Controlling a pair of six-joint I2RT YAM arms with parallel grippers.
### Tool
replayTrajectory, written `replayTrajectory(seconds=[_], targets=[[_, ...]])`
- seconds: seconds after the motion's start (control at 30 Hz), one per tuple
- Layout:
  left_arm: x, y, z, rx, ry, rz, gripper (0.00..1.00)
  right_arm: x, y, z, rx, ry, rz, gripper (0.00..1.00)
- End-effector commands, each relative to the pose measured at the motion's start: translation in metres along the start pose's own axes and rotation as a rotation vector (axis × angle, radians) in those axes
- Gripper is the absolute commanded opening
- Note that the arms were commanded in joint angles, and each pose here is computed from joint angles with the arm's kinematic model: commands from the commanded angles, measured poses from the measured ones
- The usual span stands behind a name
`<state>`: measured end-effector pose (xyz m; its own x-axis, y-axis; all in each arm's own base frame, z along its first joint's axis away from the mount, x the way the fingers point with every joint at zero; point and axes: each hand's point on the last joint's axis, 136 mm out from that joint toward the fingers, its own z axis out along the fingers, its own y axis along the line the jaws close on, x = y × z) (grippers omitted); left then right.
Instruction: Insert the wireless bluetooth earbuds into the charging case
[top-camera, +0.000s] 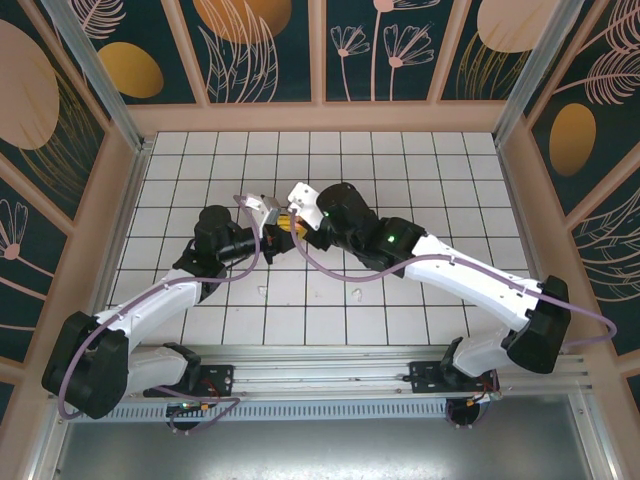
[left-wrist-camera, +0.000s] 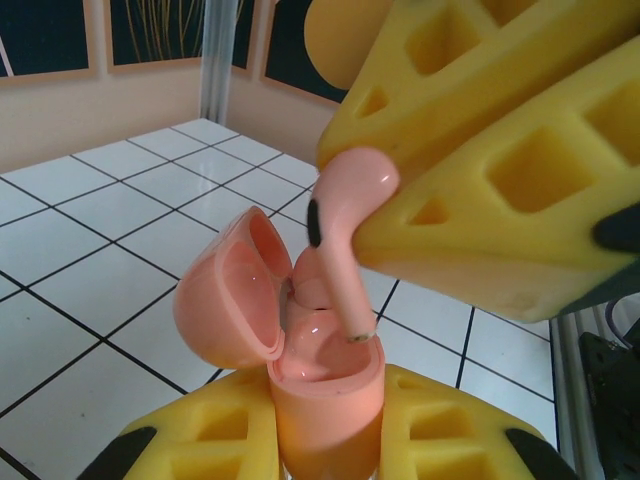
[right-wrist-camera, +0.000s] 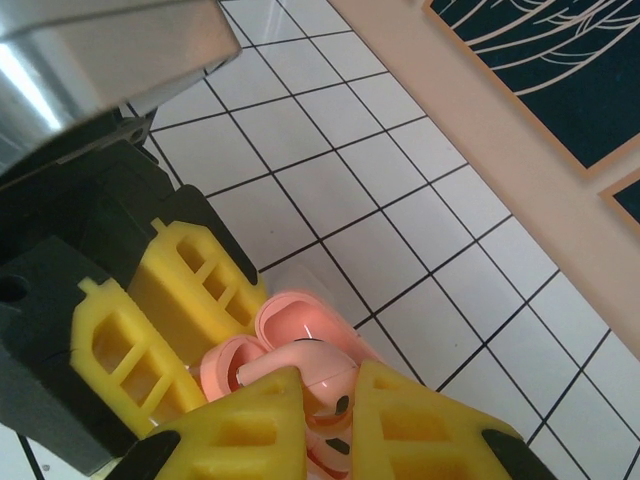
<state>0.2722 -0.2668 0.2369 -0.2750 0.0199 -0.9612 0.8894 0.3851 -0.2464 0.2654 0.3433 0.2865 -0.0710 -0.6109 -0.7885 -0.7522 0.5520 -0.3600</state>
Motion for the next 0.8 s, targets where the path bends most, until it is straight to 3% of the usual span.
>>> replayTrajectory(seconds=[0.0,0.77], targets=[[-0.017,-0.011,-0.002,0.041,-0.048,0.033,0.0,0.003,-0.001,0.004,0.032,0.023,-0.044,0.13],[-0.023,-0.01,-0.004,0.021,-0.064,0.036,0.0,0.021,0.031,0.006,-0.047,0.095,-0.198,0.16]])
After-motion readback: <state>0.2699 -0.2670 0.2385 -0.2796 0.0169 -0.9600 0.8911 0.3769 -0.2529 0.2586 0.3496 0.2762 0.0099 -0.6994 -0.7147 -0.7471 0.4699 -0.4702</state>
